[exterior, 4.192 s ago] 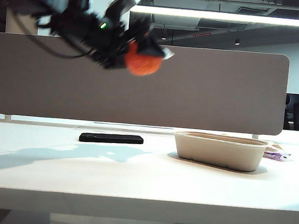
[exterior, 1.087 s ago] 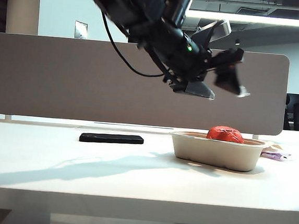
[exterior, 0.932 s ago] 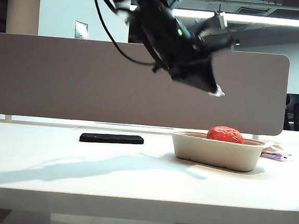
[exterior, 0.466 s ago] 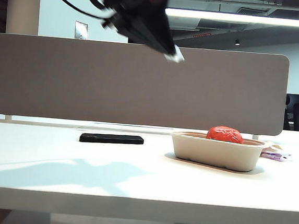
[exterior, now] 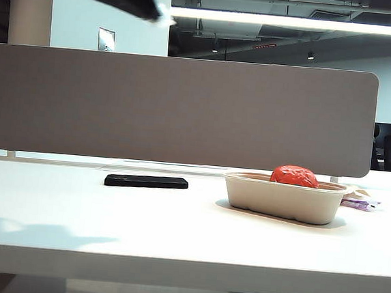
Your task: Pick up the orange and place it into the paper lunchbox.
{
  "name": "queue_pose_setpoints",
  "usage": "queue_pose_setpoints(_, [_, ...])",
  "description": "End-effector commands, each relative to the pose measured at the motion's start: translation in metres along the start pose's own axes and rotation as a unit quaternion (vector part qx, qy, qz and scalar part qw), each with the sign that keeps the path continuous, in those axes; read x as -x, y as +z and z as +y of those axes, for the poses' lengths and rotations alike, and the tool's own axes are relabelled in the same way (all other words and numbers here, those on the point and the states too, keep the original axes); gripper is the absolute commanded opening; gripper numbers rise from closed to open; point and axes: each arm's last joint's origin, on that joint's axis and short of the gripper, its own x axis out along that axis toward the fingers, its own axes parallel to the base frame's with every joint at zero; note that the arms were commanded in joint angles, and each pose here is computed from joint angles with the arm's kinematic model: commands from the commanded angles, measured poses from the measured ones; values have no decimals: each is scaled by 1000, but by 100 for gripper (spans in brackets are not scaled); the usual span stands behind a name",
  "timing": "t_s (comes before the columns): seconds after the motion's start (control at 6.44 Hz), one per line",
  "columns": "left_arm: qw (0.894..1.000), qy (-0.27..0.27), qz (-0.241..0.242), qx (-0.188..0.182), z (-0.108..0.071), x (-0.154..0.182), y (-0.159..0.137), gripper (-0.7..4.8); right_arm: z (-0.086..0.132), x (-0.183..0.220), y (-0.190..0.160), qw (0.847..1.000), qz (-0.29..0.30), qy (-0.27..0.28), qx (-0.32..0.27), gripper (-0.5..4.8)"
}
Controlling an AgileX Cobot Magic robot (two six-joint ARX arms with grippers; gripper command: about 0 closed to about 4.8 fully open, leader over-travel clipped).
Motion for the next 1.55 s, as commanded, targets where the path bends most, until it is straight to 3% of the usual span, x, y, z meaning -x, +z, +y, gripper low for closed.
queue_pose_setpoints(0.16, [999, 15, -31, -5, -13, 34, -53, -8, -1, 3, -37, 999, -48, -5, 6, -5])
queue_pose_setpoints(0.47, [995, 28, -94, -13, -26, 71, -100, -8, 0, 13, -44, 998, -67, 5, 8, -5])
queue_pose_setpoints(0.62, [990, 70, -122, 4, -26, 81, -105, -8, 0, 13, -44, 998, -66, 9, 8, -5])
queue_pose_setpoints(0.78, [986, 98, -126, 54, -24, 79, -111, -8, 0, 13, -44, 998, -66, 8, 8, -5])
queue_pose_setpoints(0.93, [981, 99, -150, 78, -23, 73, -113, -8, 0, 13, -44, 998, -66, 6, 8, -5])
queue_pose_setpoints(1.09, [975, 107, -178, 76, -22, 68, -114, -8, 0, 13, -44, 998, -66, 8, 8, -5])
queue_pose_setpoints(1.24, [961, 159, -212, 82, -17, 58, -123, -8, 0, 13, -44, 998, -66, 7, 8, -5])
queue_pose_setpoints(1.4, [959, 166, -212, 85, -15, 56, -126, -8, 0, 13, -44, 998, -66, 7, 8, -5])
queue_pose_setpoints(1.55, [935, 253, -224, 108, 0, 64, -138, -8, 0, 13, -44, 998, -66, 7, 8, -5])
